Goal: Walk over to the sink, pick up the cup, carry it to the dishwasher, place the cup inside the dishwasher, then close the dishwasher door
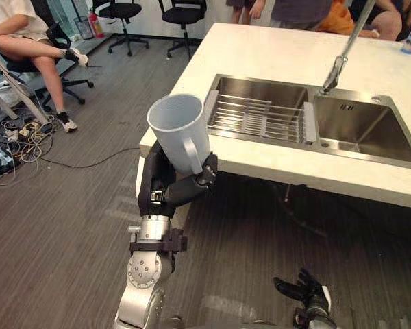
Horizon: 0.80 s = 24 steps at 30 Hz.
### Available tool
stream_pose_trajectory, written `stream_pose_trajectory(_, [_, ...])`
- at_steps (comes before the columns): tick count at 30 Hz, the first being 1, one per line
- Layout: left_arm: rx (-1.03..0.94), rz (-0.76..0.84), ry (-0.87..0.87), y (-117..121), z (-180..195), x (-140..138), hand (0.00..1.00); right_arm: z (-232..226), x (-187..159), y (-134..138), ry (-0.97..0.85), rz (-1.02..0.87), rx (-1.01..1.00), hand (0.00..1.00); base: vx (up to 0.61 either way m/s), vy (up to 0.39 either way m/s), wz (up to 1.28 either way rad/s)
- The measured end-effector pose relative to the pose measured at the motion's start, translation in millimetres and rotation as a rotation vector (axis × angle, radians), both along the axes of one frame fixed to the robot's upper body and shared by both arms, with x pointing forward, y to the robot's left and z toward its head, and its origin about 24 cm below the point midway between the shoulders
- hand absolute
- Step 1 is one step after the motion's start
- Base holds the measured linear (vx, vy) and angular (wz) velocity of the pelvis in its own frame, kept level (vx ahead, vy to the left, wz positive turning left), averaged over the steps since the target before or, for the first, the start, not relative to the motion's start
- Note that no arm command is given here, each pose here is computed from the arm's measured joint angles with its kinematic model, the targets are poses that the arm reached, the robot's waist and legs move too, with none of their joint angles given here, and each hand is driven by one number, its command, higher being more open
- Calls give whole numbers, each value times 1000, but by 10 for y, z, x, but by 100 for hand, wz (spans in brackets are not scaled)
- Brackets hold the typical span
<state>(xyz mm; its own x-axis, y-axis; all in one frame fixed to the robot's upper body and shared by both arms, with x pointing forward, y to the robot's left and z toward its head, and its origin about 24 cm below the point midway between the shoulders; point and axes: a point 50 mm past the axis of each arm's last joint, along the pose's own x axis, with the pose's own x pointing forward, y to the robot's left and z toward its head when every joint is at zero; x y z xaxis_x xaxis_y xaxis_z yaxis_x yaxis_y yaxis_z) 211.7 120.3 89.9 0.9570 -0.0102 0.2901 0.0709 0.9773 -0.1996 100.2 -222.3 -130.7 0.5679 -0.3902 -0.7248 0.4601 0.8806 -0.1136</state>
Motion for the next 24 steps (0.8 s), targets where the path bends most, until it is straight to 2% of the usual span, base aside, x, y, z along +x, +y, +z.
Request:
stream_pose_trajectory(9, [13, 7, 30, 45, -57, 12, 30, -85, -28, 44, 49, 2, 25, 90, -32, 63, -1])
stream_pose_trajectory(13, [11, 10, 34, 50, -64, 6, 30, -79, -20, 33, 48, 4, 18, 90, -40, -28, 44])
stream_pose_trajectory(16, [-20, 12, 44, 45, -68, -14, 30, -54, 19, 30, 33, 4, 5, 90, -80, -27, 118])
stream_pose_trajectory(20, [-80, 28, 39, 44, -38, -11, 30, 13, 82, -101, 9, -7, -52, 90, -55, 39, 161])
stream_pose_trajectory(24, [-73, 63, 45, 144, -55, -16, 30, 75, 124, -277, 1, -7, -109, 90, 51, 88, 166])
